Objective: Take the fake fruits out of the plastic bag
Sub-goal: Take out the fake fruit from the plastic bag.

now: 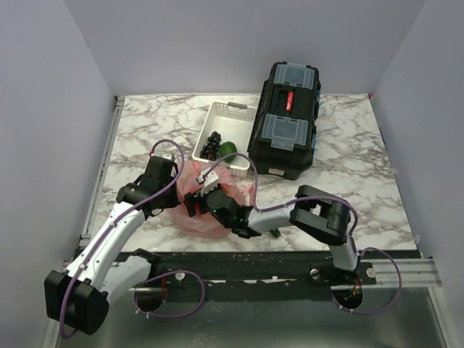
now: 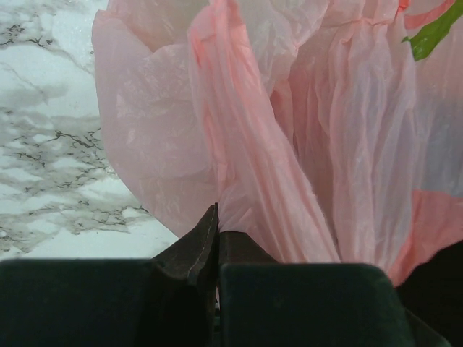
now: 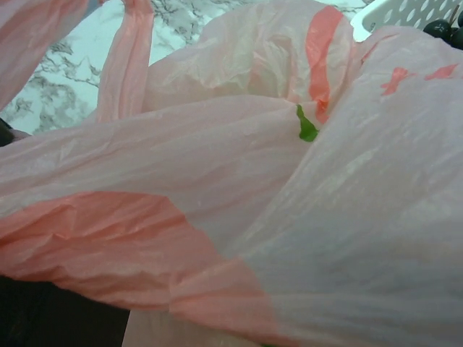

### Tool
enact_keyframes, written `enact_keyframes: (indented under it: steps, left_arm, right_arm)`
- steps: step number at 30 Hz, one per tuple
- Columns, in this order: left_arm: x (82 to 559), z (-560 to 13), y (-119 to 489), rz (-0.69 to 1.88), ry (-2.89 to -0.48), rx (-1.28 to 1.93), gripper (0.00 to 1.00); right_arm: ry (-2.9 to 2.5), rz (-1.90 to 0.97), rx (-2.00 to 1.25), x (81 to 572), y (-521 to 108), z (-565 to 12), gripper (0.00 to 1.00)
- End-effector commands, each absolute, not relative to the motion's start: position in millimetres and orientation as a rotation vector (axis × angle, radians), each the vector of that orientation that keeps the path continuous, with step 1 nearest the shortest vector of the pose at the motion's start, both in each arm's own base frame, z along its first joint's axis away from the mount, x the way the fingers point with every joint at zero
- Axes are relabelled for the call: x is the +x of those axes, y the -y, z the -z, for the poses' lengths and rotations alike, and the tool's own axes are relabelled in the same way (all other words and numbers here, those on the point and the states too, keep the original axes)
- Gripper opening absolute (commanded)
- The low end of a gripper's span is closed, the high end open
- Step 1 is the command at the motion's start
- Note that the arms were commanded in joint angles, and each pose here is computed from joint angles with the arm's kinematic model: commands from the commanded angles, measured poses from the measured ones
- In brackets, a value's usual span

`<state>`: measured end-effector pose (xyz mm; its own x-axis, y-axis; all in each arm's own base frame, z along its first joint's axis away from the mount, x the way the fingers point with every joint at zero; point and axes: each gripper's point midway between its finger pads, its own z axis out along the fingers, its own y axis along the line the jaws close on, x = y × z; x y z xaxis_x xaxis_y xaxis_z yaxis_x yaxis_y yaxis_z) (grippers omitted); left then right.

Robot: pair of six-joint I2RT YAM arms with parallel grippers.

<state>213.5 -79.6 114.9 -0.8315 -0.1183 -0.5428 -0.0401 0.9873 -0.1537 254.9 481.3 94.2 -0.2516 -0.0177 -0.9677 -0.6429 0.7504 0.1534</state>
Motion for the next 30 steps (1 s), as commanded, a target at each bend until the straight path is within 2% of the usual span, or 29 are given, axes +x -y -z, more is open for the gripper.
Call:
enact_keyframes:
  steps: [1,5,7,11,19,30]
  left_arm:
    - [215.4,-124.8,85.1,0.219,-2.531,-0.103,0.00]
    - [215.0,-125.2,86.1,0.226,-2.529,-0.097,0.00]
    - [215.0,-126.2,86.0,0.227,-2.525,-0.098,0.00]
    - [215.1,-126.4,85.6,0.226,-2.521,-0.101,0.00]
    - [215.4,-127.1,85.1,0.223,-2.518,-0.104,0.00]
    - [216.1,-133.1,75.2,0.168,-2.483,-0.142,0.00]
  right_arm:
    - [-1.749,-0.578,-0.541,262.0,-486.1,-75.8,0.84]
    - [-1.773,-0.564,-0.557,261.4,-486.9,-62.5,0.84]
    - [-1.777,-0.571,-0.572,259.8,-488.8,-60.8,0.80]
    - [-1.779,-0.575,-0.576,259.4,-490.0,-63.3,0.60]
    - [-1.770,-0.631,-0.573,250.0,-483.1,-89.8,0.33]
    - [-1.735,-0.841,-0.575,216.6,-464.0,-141.0,0.16]
